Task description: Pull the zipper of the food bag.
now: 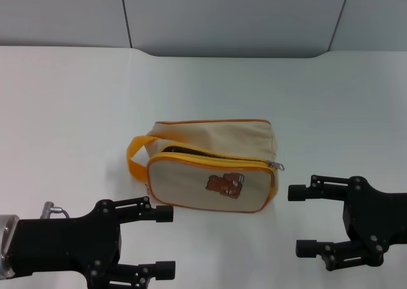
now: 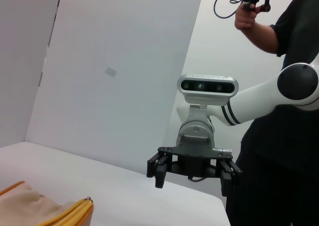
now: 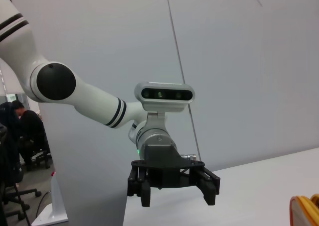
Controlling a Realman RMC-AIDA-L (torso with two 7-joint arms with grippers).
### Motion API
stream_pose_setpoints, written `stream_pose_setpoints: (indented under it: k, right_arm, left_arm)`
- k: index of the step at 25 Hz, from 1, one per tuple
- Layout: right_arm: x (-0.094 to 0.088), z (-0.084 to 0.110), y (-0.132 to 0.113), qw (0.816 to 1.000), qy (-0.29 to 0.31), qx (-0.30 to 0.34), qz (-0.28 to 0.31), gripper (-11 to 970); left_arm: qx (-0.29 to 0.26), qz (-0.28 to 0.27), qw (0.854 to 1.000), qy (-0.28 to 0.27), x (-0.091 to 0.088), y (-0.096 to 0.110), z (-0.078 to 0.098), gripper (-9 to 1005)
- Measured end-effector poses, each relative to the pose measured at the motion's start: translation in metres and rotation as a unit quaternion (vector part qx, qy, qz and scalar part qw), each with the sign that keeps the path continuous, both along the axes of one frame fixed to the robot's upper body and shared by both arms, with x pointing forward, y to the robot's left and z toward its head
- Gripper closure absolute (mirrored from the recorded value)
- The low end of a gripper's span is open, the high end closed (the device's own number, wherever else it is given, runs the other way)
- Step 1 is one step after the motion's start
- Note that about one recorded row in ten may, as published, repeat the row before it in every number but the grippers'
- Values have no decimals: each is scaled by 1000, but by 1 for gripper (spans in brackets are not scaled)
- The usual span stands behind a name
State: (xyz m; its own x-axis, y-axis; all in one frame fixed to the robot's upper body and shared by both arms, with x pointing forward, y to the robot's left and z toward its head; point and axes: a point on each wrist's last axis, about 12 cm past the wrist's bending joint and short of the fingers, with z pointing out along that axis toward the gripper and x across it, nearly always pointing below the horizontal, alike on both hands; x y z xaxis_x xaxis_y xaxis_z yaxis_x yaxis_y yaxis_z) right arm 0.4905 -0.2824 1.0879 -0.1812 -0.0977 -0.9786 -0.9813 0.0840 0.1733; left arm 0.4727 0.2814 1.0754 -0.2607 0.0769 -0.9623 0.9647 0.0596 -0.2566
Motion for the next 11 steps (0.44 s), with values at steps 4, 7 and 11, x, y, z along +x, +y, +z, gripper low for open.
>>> stream_pose_setpoints:
  k: [4, 7, 11]
  right_arm:
    - [-1, 0, 0, 1000, 1, 1, 0, 141]
    - [-1, 0, 0, 1000, 1, 1, 0, 141]
    - [-1, 0, 0, 1000, 1, 2, 0, 141]
  left_arm:
    - [0, 0, 1000, -2, 0, 0, 0, 162]
    - [-1, 0, 1000, -1, -1, 0, 0, 162]
    - [-2, 0, 1000, -1, -1, 0, -1, 162]
